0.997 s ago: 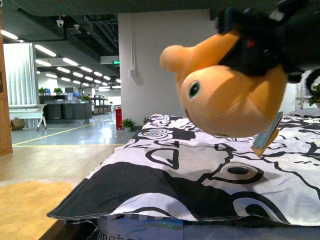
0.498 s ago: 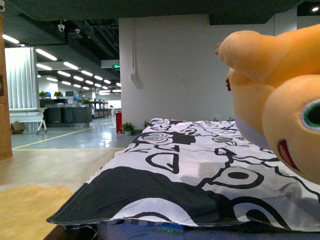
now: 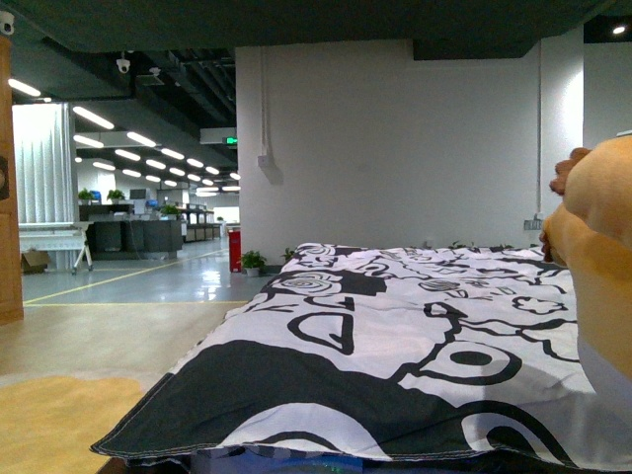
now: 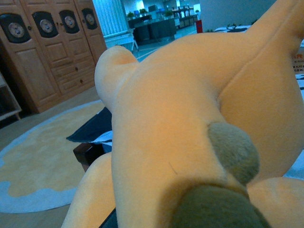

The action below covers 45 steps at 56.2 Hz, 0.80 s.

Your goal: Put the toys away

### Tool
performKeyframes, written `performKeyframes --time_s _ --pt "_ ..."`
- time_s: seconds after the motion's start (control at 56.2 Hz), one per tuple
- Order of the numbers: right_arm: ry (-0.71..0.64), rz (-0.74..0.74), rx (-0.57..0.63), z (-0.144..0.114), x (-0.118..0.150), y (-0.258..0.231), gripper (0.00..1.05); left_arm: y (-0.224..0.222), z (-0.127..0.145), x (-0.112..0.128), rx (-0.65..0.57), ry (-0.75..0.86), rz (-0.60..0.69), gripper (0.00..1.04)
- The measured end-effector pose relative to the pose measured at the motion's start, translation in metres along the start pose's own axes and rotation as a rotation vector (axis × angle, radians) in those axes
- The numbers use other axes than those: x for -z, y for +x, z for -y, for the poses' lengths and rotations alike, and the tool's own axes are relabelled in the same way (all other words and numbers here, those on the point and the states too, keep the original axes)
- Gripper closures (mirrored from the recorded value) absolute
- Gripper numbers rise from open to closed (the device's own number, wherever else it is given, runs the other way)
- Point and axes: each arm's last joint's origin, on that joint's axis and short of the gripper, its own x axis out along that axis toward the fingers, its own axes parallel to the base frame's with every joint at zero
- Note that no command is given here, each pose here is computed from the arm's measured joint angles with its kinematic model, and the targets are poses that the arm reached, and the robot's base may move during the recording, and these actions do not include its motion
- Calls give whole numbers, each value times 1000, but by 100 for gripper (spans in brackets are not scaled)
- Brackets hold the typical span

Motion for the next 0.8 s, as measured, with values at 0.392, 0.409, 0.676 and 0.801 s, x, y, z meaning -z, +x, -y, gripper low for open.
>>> performKeyframes --time_s 0.392,0.409,0.676,0.801 --pt "-64 22 -20 -17 49 -9 87 0 0 0 0 0 0 6" --pt "-68 23 -19 -16 50 -10 87 0 0 0 0 0 0 6" --pt "-90 6 3 -12 68 -13 87 0 0 0 0 0 0 6" --pt "-89 -4 12 -9 77 -14 87 0 0 0 0 0 0 6"
